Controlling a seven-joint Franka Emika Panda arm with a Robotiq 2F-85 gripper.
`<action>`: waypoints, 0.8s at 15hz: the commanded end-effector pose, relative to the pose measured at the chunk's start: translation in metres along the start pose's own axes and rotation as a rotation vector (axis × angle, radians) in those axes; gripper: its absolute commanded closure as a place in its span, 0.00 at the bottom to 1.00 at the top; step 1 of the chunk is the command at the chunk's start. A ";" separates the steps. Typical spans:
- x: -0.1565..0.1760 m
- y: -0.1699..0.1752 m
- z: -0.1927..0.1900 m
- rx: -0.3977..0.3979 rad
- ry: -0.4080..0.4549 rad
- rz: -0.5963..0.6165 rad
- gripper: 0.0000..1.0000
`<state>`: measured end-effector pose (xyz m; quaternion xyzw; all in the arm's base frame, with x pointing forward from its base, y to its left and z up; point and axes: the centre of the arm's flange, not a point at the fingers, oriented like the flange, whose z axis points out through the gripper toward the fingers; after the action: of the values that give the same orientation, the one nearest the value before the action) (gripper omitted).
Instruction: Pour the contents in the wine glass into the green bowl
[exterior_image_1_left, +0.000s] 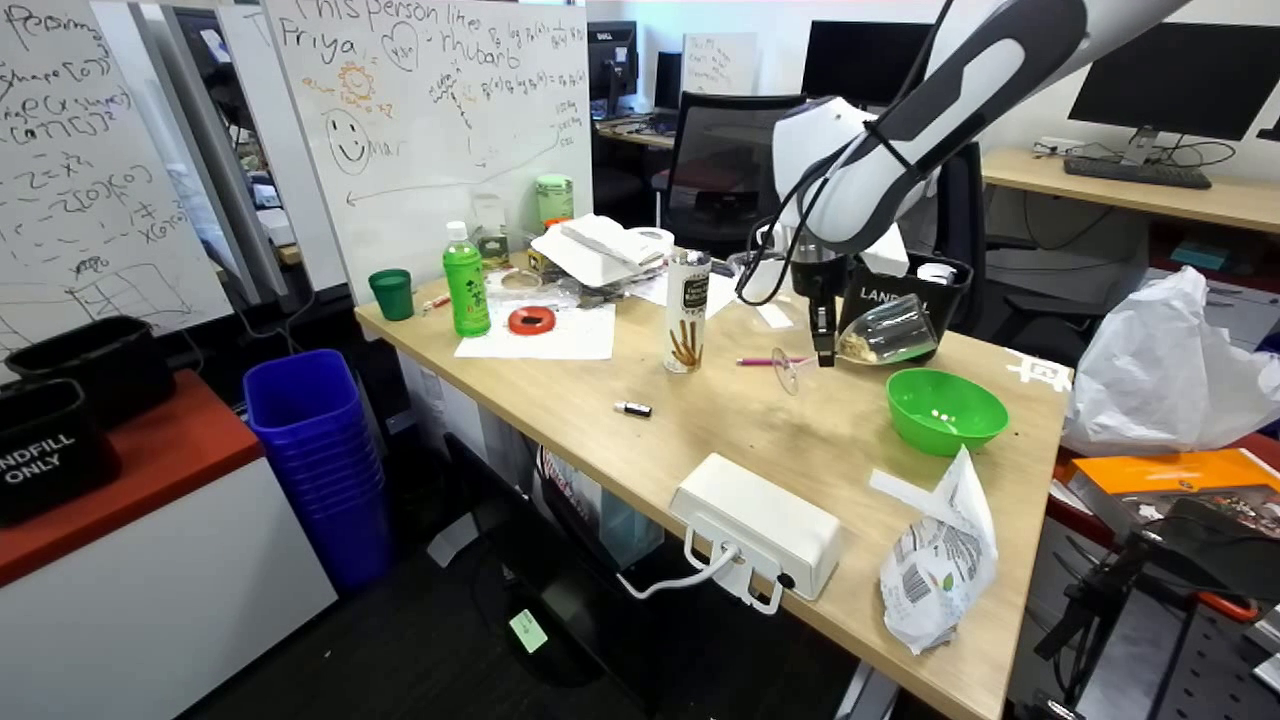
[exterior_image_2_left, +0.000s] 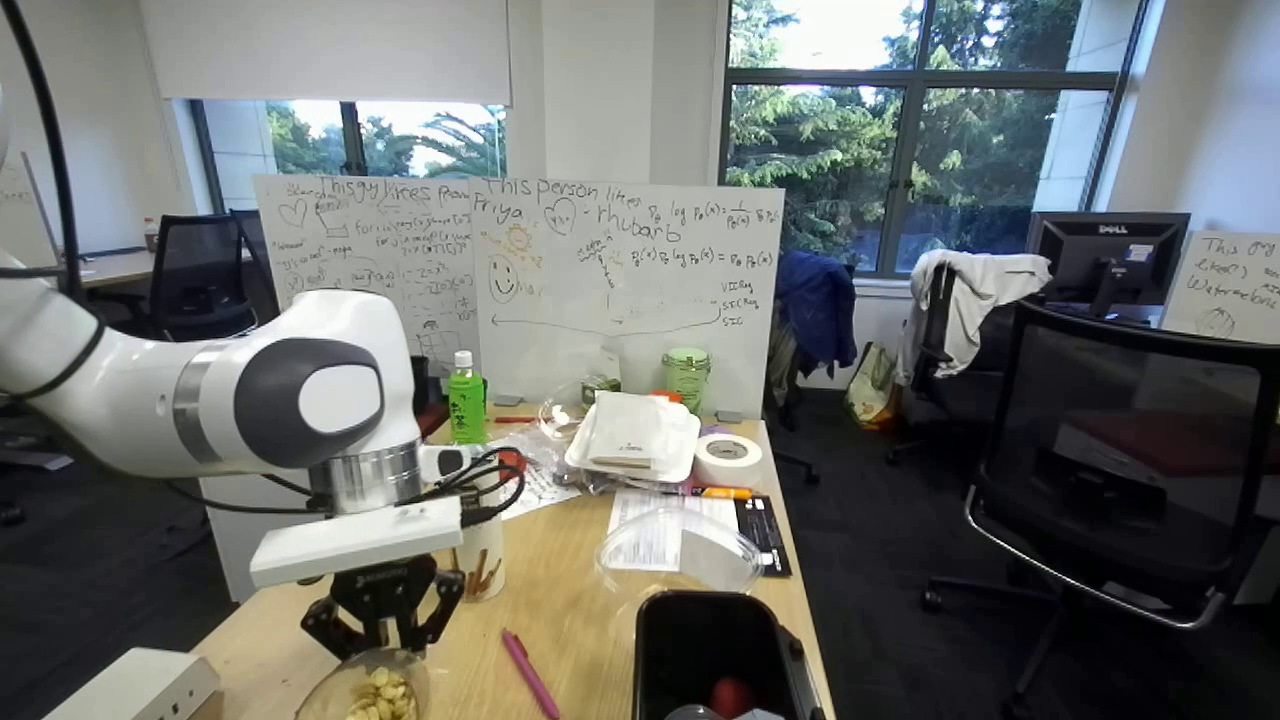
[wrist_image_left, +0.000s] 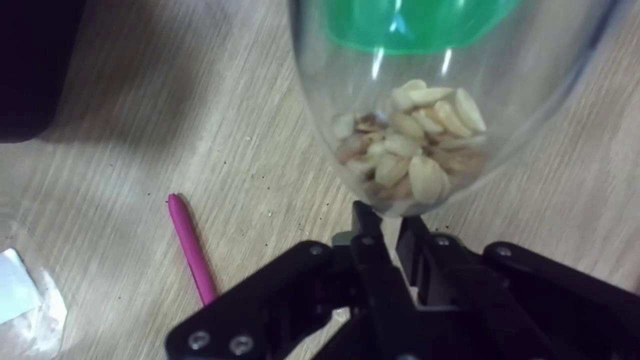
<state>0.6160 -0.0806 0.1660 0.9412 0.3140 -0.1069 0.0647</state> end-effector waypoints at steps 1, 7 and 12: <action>-0.032 -0.010 -0.011 0.004 0.121 -0.044 0.96; -0.053 -0.015 -0.017 0.017 0.293 -0.022 0.96; -0.078 -0.007 -0.014 0.059 0.437 0.037 0.96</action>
<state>0.5704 -0.1099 0.1910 0.9513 0.3035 0.0534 -0.0074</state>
